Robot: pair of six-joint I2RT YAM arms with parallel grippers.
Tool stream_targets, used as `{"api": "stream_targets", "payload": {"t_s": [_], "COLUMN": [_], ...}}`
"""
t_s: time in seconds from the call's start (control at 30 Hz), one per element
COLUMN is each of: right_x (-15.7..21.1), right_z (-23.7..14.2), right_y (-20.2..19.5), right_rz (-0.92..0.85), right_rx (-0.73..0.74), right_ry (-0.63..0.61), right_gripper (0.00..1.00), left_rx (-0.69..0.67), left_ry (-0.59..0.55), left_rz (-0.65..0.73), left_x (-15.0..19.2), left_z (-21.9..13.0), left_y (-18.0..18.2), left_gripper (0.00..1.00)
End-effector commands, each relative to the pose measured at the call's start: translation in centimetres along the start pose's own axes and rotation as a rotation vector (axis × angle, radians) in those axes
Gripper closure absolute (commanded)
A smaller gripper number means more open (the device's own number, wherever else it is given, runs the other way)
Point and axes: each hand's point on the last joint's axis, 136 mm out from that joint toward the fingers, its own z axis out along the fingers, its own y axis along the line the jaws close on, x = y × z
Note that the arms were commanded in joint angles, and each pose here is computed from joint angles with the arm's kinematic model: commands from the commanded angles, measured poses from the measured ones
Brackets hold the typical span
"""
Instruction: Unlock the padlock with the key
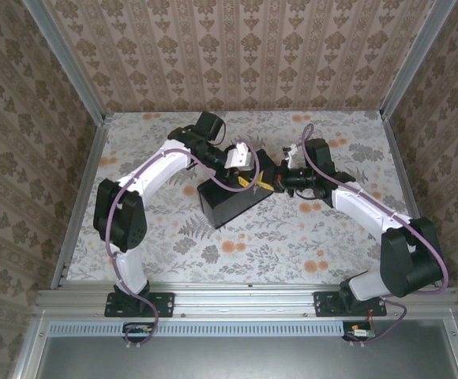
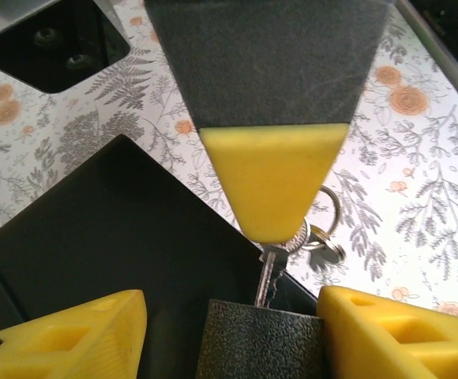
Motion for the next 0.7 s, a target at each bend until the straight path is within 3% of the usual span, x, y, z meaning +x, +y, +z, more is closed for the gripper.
{"api": "stream_targets", "payload": {"t_s": [0.0,0.67], "right_x": [0.5,0.3], "right_z": [-0.3,-0.2], "right_y": [0.9,0.8], "right_rz": [-0.024,-0.038], "right_rx": [-0.025,-0.015], "right_ry": [0.046,0.046], "right_gripper": [1.0,1.0], "left_rx": [0.068,0.099], "left_ry": [0.005,0.029], "left_rz": [-0.019,0.009], "left_x": [0.3,0.4], "left_z": [-0.6,-1.7], "left_y": [-1.8,-1.7], "left_gripper": [0.37,0.41]}}
